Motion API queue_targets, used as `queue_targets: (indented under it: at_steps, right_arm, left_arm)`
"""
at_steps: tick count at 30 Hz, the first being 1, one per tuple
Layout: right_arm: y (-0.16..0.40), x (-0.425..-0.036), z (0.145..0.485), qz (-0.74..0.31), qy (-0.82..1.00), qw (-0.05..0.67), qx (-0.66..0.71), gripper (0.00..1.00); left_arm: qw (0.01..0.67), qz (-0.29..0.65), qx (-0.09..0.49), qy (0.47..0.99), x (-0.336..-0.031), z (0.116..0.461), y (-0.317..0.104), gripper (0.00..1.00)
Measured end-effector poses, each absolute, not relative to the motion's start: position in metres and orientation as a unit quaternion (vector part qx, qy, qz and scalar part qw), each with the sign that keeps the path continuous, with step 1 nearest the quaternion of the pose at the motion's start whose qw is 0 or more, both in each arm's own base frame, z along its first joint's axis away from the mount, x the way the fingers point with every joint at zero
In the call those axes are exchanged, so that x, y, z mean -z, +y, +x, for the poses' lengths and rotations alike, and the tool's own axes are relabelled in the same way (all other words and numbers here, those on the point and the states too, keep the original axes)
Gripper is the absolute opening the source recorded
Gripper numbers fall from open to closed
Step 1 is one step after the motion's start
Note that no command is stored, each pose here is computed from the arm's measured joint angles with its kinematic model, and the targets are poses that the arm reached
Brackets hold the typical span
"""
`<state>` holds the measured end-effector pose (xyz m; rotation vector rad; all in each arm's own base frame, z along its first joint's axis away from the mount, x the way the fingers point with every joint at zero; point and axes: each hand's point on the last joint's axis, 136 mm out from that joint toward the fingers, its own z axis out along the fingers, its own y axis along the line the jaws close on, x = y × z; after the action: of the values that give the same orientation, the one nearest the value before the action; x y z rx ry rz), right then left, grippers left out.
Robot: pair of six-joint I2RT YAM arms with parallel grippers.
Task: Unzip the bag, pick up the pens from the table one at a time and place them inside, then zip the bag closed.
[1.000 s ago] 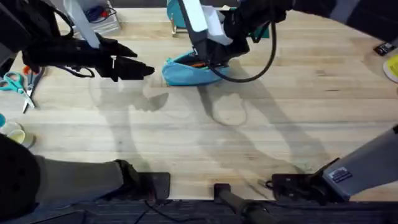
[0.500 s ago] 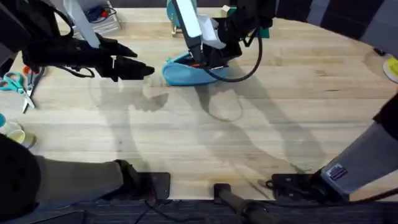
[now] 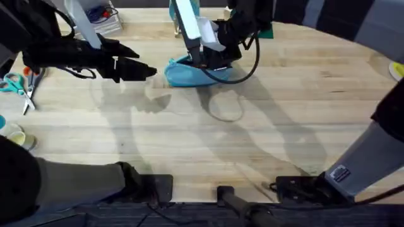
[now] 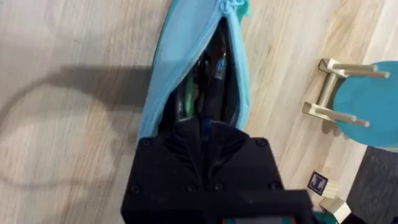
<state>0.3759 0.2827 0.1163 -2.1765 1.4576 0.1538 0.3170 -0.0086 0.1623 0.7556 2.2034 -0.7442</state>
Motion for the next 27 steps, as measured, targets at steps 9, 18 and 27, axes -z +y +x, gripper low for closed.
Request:
queue_targets:
  at_steps: [9, 18, 27]
  right_arm:
    - [0.283, -0.116, 0.376, -0.8, 0.54, 0.256, -0.057, 0.674]
    - [0.283, -0.116, 0.376, -0.795, 0.547, 0.255, -0.06, 0.996]
    - [0.287, -0.139, 0.389, -0.747, 0.603, 0.275, -0.06, 0.996]
  left_arm:
    - [0.341, 0.29, 0.286, 0.847, -0.162, 0.317, -0.009, 0.993]
    - [0.341, 0.29, 0.286, 0.847, -0.162, 0.317, -0.009, 0.993]
    - [0.341, 0.29, 0.286, 0.847, -0.162, 0.317, -0.009, 0.993]
